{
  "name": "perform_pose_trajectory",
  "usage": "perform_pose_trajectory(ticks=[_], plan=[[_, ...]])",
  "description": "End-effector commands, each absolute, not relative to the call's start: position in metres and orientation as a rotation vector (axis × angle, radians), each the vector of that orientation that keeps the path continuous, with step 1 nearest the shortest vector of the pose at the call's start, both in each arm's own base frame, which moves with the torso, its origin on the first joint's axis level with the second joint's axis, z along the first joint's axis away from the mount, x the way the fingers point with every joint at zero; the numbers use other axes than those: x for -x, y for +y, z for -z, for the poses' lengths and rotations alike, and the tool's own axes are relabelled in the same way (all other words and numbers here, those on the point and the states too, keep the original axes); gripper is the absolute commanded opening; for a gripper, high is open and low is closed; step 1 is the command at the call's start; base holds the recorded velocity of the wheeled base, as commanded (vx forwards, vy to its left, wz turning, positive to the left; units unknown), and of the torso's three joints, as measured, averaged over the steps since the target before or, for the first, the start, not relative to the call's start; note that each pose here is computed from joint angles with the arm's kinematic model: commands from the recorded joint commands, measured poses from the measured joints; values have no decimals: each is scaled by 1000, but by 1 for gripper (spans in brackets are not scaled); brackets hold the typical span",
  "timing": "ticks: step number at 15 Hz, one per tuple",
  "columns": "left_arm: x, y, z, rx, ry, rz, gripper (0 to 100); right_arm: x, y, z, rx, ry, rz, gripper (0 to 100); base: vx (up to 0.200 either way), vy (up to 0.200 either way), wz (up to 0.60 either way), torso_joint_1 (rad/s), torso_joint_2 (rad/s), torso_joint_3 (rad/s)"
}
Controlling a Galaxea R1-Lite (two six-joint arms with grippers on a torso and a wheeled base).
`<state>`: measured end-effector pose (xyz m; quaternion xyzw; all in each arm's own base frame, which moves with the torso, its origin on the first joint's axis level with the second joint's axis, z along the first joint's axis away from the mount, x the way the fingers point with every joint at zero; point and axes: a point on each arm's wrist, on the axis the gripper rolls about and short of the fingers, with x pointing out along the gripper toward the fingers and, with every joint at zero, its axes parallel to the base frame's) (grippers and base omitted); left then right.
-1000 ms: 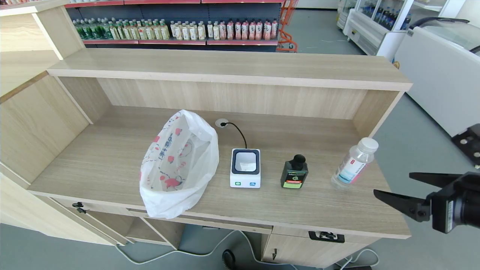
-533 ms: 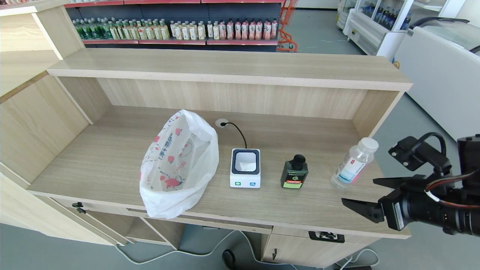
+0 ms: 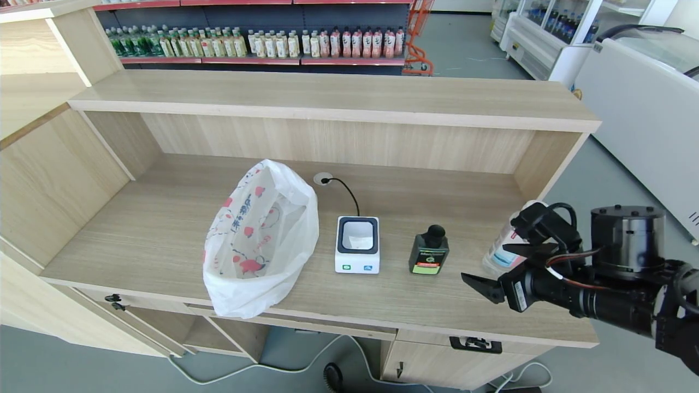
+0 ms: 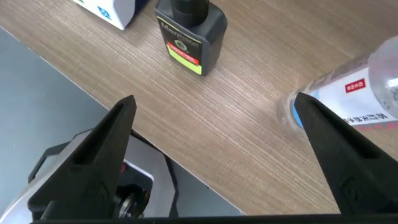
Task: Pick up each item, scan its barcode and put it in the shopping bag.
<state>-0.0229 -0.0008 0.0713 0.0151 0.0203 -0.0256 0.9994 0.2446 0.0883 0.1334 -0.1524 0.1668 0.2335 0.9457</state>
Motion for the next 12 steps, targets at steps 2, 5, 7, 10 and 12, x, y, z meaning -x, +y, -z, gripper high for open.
perform_pose_trajectory(ticks=[2, 5, 7, 10, 12], plan=[[23, -1, -71, -30, 41, 51, 100, -266, 96, -101, 313, 367, -493, 100, 0, 0, 0, 0, 0, 0], [23, -1, -71, -30, 41, 51, 100, -278, 101, -88, 328, 334, -549, 100, 0, 0, 0, 0, 0, 0], [23, -1, -71, -30, 41, 51, 100, -287, 105, -81, 342, 289, -575, 100, 0, 0, 0, 0, 0, 0], [23, -1, -71, -28, 41, 51, 100, -301, 107, -75, 345, 237, -580, 100, 0, 0, 0, 0, 0, 0], [23, -1, -71, -30, 41, 51, 100, -308, 109, -74, 342, 220, -583, 100, 0, 0, 0, 0, 0, 0]])
